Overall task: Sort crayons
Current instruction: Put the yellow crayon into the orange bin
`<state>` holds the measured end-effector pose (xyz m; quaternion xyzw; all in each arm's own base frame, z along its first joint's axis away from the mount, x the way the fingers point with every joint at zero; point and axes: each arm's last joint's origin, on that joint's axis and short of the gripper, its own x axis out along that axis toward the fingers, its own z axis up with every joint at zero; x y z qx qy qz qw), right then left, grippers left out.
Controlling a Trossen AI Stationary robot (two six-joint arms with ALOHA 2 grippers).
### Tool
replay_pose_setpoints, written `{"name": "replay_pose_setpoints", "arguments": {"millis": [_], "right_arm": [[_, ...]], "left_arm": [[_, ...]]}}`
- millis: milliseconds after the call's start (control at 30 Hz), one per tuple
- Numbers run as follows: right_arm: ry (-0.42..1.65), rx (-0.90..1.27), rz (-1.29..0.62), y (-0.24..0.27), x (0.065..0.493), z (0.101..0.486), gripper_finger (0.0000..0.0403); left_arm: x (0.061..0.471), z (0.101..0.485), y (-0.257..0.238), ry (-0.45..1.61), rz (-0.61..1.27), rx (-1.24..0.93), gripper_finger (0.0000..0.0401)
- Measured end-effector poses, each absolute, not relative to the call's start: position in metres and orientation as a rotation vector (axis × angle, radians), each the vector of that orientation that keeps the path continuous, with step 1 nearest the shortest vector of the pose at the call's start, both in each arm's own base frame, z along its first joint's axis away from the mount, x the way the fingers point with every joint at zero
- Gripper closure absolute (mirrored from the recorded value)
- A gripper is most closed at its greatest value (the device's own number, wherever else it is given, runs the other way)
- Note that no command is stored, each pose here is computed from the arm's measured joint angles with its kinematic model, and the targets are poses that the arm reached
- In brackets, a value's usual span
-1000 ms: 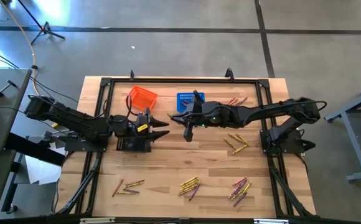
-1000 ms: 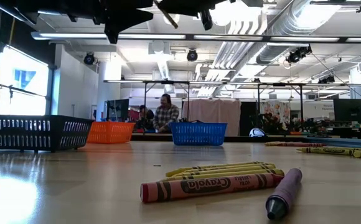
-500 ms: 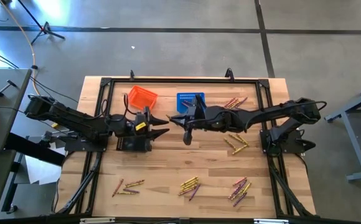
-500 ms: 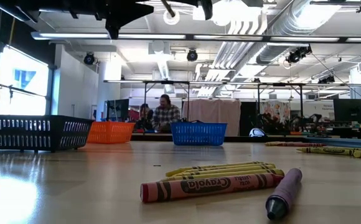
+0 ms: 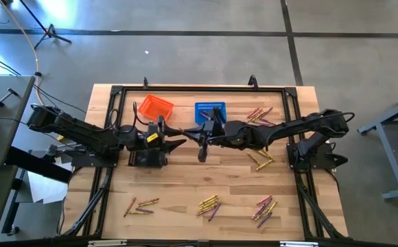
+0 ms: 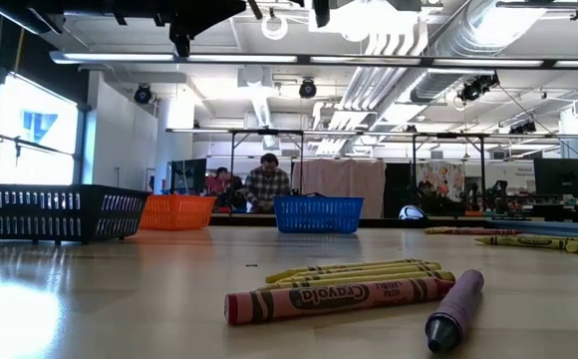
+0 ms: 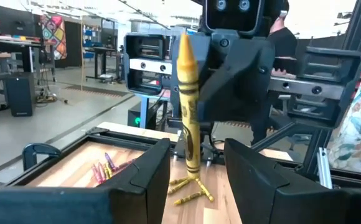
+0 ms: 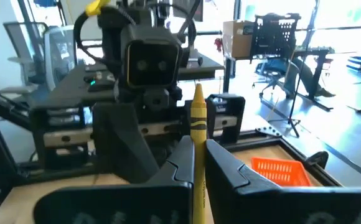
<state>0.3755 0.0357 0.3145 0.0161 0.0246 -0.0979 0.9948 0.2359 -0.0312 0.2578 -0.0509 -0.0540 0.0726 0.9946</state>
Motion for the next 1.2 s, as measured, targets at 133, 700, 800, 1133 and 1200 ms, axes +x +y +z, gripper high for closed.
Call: {"name": "replay_pose_setpoints", "arguments": {"millis": [133,700,800,1133,1200], "right_arm": [[0.045,0.034,-0.197,0.036,0.378,0.312,0.0398],[0.004,0.044,-0.160,0.038,0.380,0.314,0.0398],[0.002,0.044,-0.160,0.038,0.380,0.314,0.0398],[-0.001,0.043,-0.160,0.038,0.380,0.314,0.0398],[-0.001,0.043,-0.160,0.038,0.380,0.314,0.0398]], "left_arm": [[0.236,0.259,-0.031,-0.120,0.145,-0.102,0.0261],[0.236,0.260,-0.031,-0.131,0.149,-0.087,0.0261],[0.236,0.260,-0.031,-0.134,0.149,-0.088,0.0261],[0.259,0.267,-0.035,-0.103,0.147,-0.058,0.0290],[0.264,0.267,-0.035,-0.096,0.159,-0.043,0.0306]]}}
